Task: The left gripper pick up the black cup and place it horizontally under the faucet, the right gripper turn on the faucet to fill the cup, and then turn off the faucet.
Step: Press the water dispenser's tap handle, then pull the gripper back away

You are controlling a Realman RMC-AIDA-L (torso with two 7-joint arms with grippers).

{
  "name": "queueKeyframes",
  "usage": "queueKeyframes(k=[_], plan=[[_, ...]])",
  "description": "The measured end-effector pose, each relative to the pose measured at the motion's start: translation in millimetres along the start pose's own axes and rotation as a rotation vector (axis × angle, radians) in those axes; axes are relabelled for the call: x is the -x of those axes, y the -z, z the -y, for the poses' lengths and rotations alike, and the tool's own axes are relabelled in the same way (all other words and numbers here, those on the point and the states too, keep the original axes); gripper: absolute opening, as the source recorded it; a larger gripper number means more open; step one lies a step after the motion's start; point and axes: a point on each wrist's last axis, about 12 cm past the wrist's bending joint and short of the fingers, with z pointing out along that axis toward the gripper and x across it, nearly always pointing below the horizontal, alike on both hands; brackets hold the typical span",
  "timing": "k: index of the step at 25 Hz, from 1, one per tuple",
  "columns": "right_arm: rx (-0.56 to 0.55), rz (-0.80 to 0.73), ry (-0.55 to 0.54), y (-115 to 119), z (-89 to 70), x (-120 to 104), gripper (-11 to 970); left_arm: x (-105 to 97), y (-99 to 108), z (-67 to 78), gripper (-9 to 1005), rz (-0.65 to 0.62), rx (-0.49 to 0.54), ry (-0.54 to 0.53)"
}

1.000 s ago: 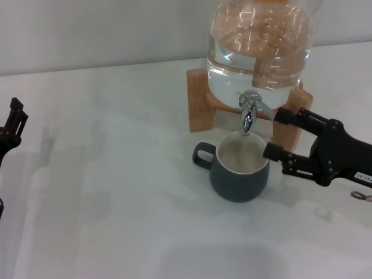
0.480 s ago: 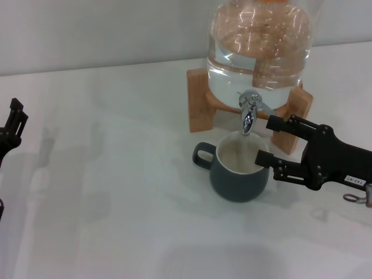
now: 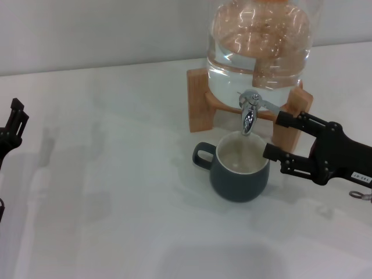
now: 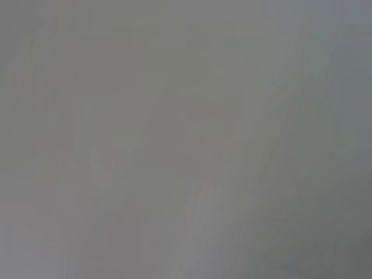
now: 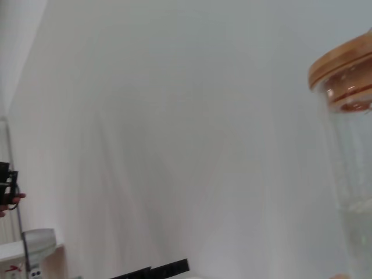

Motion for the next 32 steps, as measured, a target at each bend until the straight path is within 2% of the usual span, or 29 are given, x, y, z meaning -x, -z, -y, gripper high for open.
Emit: queueKeyframes(k=[32], plan=[[-0.088,0.028,0.006,-0.3,8.7,0.3,837,0.9,0.3,0.1,794,0.011,0.004,0.005]])
